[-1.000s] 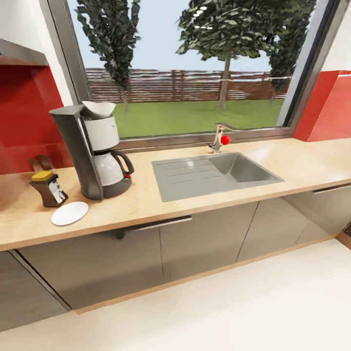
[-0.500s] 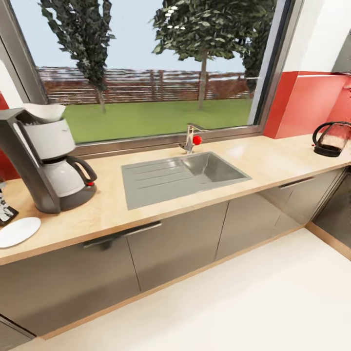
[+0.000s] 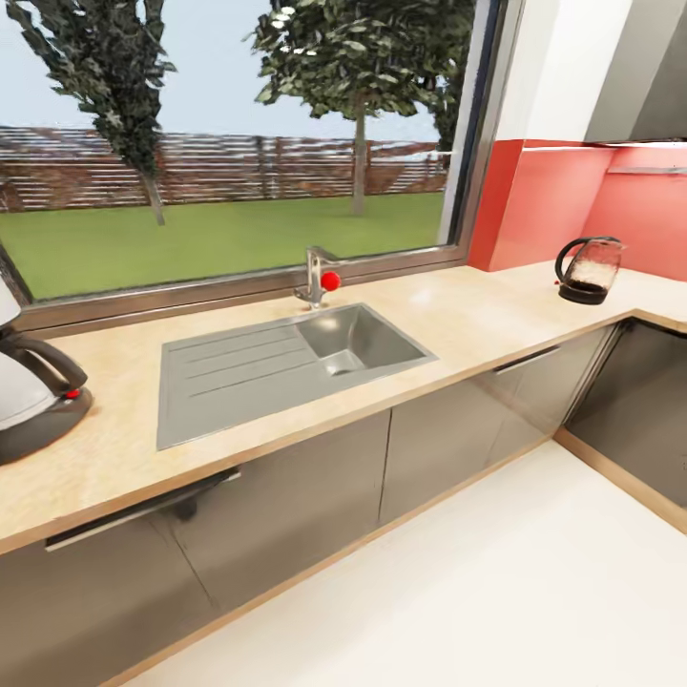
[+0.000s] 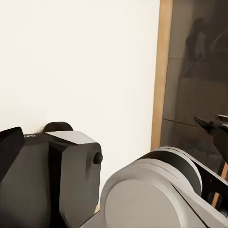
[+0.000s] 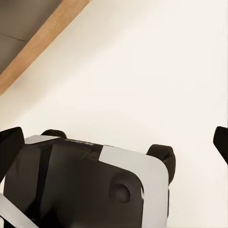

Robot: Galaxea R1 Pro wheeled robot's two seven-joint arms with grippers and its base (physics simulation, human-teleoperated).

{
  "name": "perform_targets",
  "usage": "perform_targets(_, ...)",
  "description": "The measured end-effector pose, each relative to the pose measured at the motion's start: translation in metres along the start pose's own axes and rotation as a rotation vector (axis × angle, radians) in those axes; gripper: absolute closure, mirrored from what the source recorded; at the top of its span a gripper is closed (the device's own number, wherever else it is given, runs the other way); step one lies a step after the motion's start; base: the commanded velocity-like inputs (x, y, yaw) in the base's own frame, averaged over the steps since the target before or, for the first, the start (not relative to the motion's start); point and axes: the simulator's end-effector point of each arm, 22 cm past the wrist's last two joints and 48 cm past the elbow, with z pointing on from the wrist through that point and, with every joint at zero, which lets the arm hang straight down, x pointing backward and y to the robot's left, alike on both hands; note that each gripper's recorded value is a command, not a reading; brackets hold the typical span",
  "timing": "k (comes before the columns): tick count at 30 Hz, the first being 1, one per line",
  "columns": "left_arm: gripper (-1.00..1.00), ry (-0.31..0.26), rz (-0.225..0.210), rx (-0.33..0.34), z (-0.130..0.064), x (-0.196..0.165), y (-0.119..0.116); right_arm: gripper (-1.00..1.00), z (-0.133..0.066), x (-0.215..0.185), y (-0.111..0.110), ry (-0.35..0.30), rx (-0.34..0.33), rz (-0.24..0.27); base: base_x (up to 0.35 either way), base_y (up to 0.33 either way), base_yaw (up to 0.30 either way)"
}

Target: Set up a coffee station on the kitchen countertop: keep the coffee maker on the countertop, move the bottle of coffee from the kitchen shelf to the counter next to the coffee maker, place a paper coffee filter on top of the coffee maker, put the saucer next to the coffee maker with the coffee cup on the saucer, and place the electric kettle next to the coffee maker.

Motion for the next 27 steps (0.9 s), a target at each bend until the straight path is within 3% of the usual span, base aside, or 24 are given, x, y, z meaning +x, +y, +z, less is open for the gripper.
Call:
perform_targets(6,-1.0,0.0,0.0,0.0,0.0,-0.0001,-0.0001,-1.0,0.0,-0.0001,-0.0002,0.0,0.001,0.0,0.221,-0.264,-0.228)
perform_targets(20,-1.0,-0.001,0.0,0.001,0.0,-0.0001,-0.0001,-1.0,0.0008,0.0,0.0002,-0.001,0.001,-0.001,0.219,-0.263,-0.052)
perform_targets(27,-1.0,-0.001,0.002,0.001,0.0,-0.0009,-0.0006,-1.0,0.0008,-0.0009,0.0004,-0.003,0.001,-0.002,0.075,-0.082,-0.229)
